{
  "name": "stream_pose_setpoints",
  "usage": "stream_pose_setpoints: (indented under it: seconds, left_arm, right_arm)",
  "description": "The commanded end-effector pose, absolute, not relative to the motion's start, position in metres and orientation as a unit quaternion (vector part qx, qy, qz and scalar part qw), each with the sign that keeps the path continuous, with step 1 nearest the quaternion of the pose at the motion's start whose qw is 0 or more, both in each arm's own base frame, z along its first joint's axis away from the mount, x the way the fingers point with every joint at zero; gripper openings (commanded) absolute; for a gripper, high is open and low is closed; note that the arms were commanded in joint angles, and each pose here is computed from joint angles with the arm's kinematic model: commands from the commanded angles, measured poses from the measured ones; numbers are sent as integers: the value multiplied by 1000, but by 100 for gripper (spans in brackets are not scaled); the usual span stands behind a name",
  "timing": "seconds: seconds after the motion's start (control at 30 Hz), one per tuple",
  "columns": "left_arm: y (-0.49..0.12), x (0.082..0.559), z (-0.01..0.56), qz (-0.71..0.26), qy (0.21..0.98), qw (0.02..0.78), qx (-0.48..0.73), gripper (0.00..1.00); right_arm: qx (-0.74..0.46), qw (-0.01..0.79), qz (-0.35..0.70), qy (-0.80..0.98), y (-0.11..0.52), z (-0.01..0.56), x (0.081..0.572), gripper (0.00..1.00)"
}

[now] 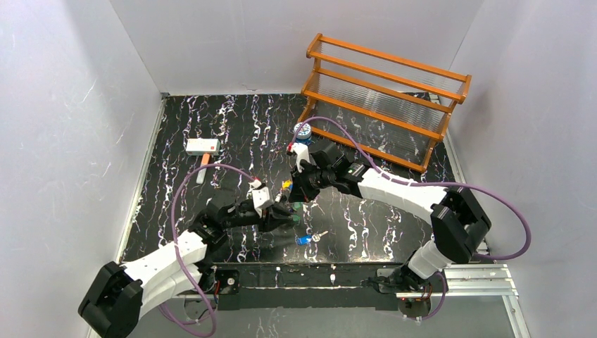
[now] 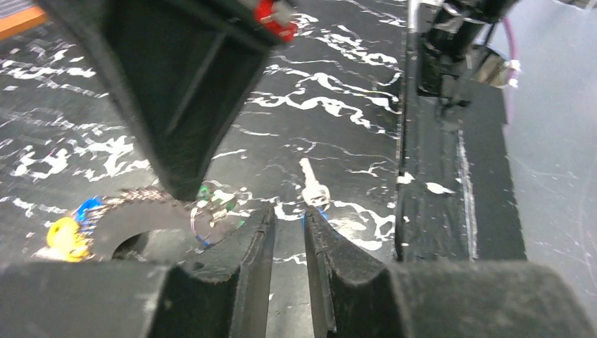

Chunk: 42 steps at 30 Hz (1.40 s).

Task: Put the keys on the keyring

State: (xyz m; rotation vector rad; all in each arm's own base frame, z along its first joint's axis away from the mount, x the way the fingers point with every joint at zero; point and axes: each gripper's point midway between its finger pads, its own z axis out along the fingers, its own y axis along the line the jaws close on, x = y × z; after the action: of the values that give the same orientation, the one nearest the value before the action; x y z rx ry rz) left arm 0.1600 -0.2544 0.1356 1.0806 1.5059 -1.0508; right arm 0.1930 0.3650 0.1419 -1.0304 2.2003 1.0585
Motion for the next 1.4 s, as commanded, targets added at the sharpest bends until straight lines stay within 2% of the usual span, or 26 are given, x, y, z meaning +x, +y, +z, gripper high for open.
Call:
stream_pose_setpoints:
  seconds: [0.0, 0.17, 0.3, 0.43, 0.5, 0.63, 1.13, 1.27, 1.37]
  left_arm:
    - [-266, 134, 148, -459, 557, 478, 500, 20]
    - [-266, 127, 134, -434, 567, 463, 526, 18]
    - [-253, 144, 127, -360, 601, 469, 538, 17]
    - [-237, 169, 144, -287, 612, 531, 511, 22]
    - [-229, 180, 154, -259, 616, 559, 491, 27]
    - [-218, 196, 160, -217, 626, 587, 466, 34]
    - [-248, 202, 162, -249, 593, 585, 495, 36]
    - [-249, 203, 156, -251, 599, 579, 494, 33]
    - [-248, 204, 154, -246, 602, 579, 491, 26]
  right_arm:
    - [-369, 259, 416, 790, 376, 160, 200, 1]
    - [-361, 253, 423, 792, 375, 161, 202, 1]
    - [-365, 255, 424, 789, 373, 161, 202, 1]
    - [-380, 256, 428, 779, 372, 163, 198, 1]
    - [-384, 255, 429, 776, 371, 163, 197, 1]
    - [-390, 249, 431, 775, 371, 162, 195, 1]
    - [-394, 237, 433, 775, 374, 160, 194, 1]
    - [-393, 236, 433, 776, 375, 159, 194, 1]
    - [-393, 235, 432, 777, 375, 158, 195, 1]
